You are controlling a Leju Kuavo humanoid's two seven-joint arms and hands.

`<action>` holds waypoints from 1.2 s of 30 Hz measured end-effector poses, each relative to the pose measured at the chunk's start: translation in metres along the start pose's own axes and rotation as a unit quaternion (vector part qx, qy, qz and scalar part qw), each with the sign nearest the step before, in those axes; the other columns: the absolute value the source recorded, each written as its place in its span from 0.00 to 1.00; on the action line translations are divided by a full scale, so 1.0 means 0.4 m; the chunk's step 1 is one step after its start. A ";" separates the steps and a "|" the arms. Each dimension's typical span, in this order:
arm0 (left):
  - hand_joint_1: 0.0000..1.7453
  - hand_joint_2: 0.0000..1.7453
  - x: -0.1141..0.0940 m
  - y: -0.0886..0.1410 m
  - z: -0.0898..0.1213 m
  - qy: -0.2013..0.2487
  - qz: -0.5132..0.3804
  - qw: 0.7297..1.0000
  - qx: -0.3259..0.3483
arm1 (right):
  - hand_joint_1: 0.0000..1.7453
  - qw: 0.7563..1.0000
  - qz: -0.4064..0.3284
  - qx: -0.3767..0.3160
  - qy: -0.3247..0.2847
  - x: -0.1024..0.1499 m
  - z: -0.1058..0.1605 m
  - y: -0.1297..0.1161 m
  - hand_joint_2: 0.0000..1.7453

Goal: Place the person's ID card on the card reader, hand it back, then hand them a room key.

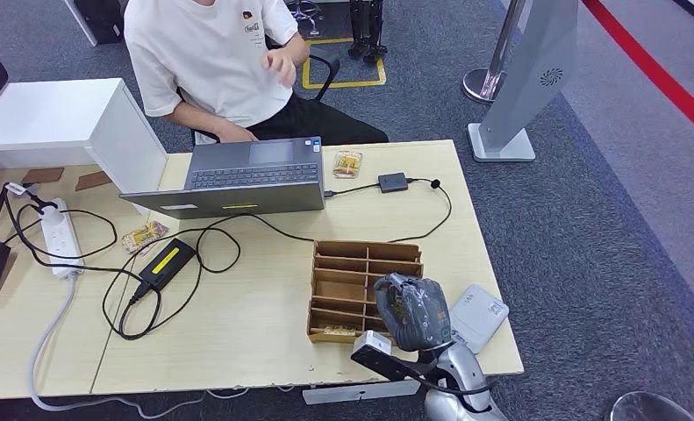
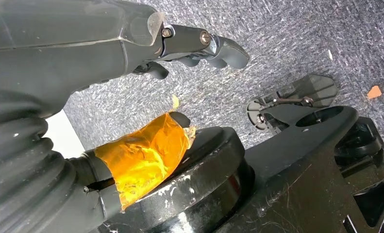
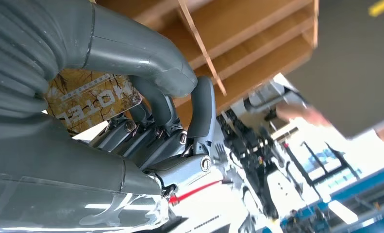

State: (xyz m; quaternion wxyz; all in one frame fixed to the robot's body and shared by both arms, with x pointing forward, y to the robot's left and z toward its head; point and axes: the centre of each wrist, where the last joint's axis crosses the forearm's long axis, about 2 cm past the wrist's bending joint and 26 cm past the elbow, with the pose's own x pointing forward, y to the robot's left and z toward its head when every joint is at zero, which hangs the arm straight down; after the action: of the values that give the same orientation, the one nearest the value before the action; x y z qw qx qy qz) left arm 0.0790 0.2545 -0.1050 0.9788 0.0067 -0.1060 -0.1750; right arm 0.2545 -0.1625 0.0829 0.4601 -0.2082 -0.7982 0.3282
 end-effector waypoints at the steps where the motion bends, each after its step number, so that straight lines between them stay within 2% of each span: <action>1: 0.00 1.00 0.001 0.000 0.000 0.000 -0.001 1.000 0.000 | 1.00 1.000 0.002 -0.008 -0.003 -0.001 -0.011 -0.010 1.00; 4: 0.00 1.00 0.004 0.001 0.000 -0.001 -0.003 1.000 0.000 | 1.00 1.000 0.009 -0.026 -0.010 -0.002 -0.039 -0.035 1.00; 9: 0.00 1.00 0.005 0.001 0.000 -0.001 -0.004 1.000 0.000 | 1.00 0.999 0.010 -0.032 -0.013 -0.002 -0.048 -0.044 1.00; 14: 0.00 1.00 0.006 0.001 0.000 -0.002 -0.004 1.000 -0.001 | 1.00 0.997 0.026 -0.072 -0.033 -0.001 -0.099 -0.103 1.00; 24: 0.00 1.00 0.008 0.001 0.000 -0.003 -0.007 1.000 -0.003 | 1.00 0.994 0.039 -0.085 -0.046 -0.002 -0.146 -0.140 1.00; 28: 0.00 1.00 0.015 0.002 0.000 -0.003 -0.021 1.000 -0.006 | 1.00 0.993 0.050 -0.091 -0.059 0.005 -0.216 -0.182 1.00; 36: 0.00 1.00 0.034 0.004 0.000 -0.006 -0.053 0.998 -0.012 | 1.00 0.987 0.101 -0.104 -0.067 0.010 -0.409 -0.300 1.00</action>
State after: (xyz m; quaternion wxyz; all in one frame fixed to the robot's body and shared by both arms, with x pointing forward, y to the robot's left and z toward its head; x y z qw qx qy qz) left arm 0.0919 0.2513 -0.1023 0.9674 -0.0006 -0.1097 -0.2282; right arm 0.3914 -0.1894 0.2302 0.3461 -0.3126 -0.8317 0.3012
